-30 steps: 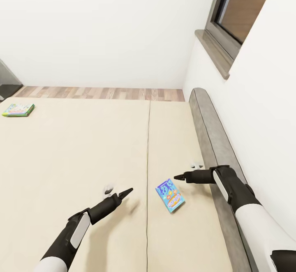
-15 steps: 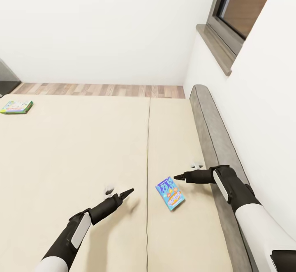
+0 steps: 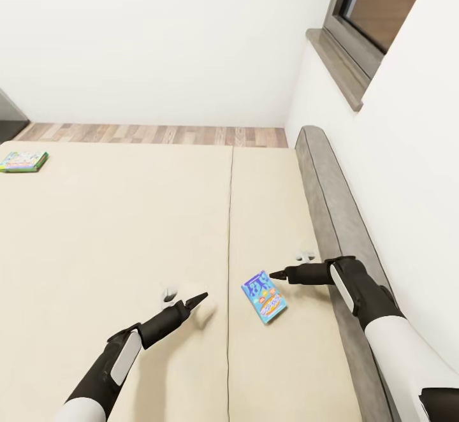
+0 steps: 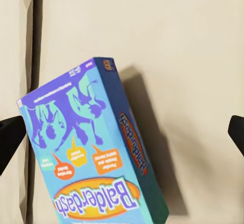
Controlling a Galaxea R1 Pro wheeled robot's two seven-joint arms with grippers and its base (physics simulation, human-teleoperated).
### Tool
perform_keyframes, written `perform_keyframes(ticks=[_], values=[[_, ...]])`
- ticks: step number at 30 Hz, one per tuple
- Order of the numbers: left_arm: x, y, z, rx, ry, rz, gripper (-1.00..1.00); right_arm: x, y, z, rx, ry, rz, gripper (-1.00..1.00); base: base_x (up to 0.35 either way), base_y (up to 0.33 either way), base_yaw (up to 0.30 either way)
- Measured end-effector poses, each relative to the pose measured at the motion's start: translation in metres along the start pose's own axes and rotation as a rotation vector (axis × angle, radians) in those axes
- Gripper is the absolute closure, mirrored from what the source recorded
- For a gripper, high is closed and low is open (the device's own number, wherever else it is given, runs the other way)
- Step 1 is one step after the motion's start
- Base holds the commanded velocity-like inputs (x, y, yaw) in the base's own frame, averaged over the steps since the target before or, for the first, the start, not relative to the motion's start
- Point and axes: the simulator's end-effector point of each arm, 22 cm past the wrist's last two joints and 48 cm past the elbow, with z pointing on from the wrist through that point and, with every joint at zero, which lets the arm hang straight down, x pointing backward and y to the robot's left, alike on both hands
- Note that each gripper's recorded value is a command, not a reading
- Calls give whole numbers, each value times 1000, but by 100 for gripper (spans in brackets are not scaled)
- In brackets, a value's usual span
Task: Put all the toys in the child's room - the three board games (two on the bed and one on the table), the two jigsaw puzzles on the table, and the tennis ball on the table - inside the toy box on the table in the child's room.
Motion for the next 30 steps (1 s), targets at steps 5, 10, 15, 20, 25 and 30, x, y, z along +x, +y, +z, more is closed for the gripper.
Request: perform_keyframes(ticks=[5, 10, 15, 20, 25, 30], values=[[2, 4, 0, -4, 3, -6, -100, 3, -2, 3, 0, 7, 4, -100, 0, 0, 0], [4, 7, 1, -6, 5, -13, -100, 7, -4, 7, 0, 16, 9, -100, 0, 0, 0], [5, 9, 2, -5, 4, -21, -100, 11, -6, 10, -1, 23, 13, -100, 0, 0, 0], [6, 11, 3, -7, 6, -26, -100, 13, -8, 12, -1, 28, 16, -100, 0, 0, 0], [8, 11, 5, -6, 10, -30, -100, 15, -8, 14, -1, 35, 19, -100, 0, 0, 0], [10, 8, 8, 0, 12, -34, -100, 17, -8, 15, -2, 40, 19, -100, 0, 0, 0]])
